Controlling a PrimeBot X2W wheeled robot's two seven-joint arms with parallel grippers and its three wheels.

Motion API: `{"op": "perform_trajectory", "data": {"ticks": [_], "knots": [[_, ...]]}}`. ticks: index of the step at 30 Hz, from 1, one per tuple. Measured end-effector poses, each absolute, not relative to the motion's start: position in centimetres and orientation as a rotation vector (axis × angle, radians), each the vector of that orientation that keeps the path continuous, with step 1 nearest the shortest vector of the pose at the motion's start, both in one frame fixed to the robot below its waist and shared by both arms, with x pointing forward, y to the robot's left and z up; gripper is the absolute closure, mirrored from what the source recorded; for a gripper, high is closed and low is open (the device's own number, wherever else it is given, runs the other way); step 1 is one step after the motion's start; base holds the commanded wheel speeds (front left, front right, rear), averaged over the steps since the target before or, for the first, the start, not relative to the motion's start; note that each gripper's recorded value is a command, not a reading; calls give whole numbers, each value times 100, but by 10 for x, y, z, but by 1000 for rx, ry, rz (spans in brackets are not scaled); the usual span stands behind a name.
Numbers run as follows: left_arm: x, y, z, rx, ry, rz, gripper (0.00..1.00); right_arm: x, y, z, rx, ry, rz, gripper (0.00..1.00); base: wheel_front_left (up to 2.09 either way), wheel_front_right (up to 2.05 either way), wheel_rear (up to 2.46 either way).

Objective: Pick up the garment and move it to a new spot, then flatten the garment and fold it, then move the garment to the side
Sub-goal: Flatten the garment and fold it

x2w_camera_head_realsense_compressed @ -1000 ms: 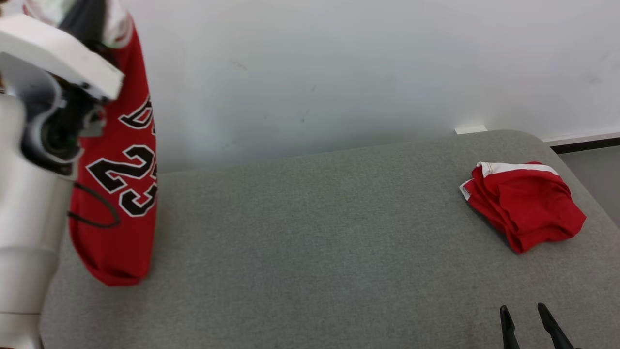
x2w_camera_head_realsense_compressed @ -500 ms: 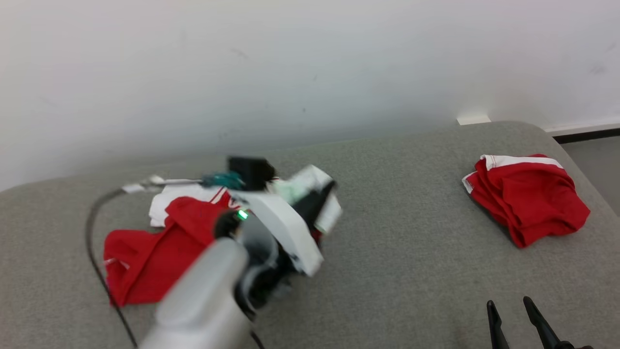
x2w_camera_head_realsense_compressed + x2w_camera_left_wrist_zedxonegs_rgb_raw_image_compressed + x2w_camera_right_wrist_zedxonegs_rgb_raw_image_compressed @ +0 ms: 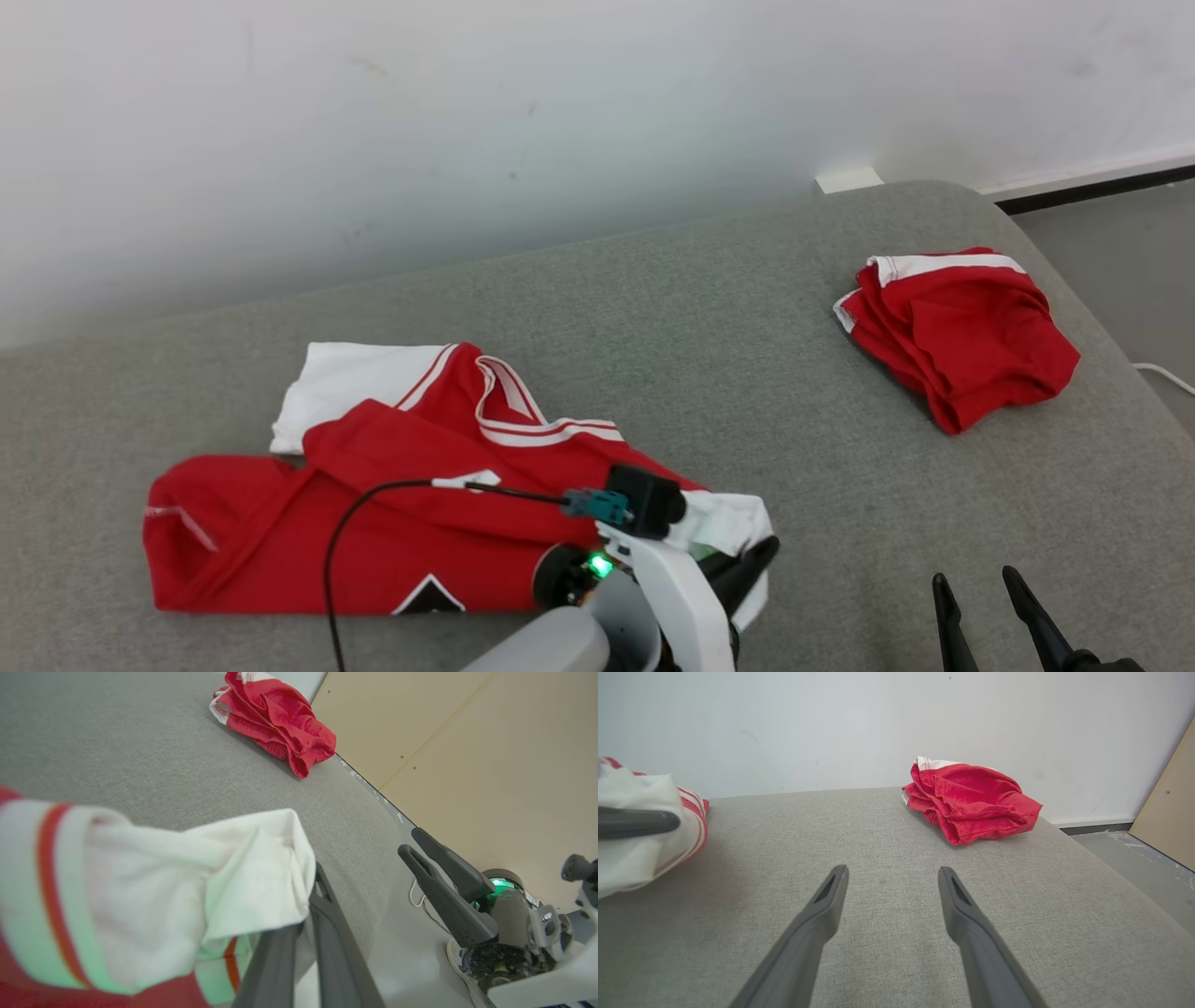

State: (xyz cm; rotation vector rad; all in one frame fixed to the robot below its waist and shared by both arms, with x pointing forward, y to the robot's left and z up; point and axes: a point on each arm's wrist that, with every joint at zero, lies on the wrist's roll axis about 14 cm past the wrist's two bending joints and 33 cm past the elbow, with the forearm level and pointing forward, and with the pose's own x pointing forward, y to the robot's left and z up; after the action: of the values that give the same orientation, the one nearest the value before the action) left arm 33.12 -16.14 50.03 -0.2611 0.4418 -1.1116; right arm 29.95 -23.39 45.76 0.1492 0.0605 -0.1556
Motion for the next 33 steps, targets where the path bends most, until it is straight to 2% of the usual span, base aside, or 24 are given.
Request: {"op": "perform_trajectory", "data": {"ticks": [1, 2, 9, 13, 19, 33], "knots": [[326, -165, 499, -250, 441, -1132, 4, 299, -235, 457, 149, 63, -161, 0, 0, 0, 0], [323, -168, 498, -250, 444, -1144, 0, 298, -237, 456, 149, 65, -166, 0, 0, 0, 0], [298, -178, 511, -326, 439, -1222, 0, 297, -240, 457, 149, 60, -175, 0, 0, 0, 0], [297, -176, 518, -341, 397, -1206, 0, 299, -237, 461, 151, 46, -163, 0, 0, 0, 0], [324, -147, 517, -301, 291, -1048, 0, 296, -237, 463, 151, 35, -158, 0, 0, 0, 0], [402, 4, 501, -181, 203, -541, 0, 299, -230, 469, 142, 16, -126, 0, 0, 0, 0]]}}
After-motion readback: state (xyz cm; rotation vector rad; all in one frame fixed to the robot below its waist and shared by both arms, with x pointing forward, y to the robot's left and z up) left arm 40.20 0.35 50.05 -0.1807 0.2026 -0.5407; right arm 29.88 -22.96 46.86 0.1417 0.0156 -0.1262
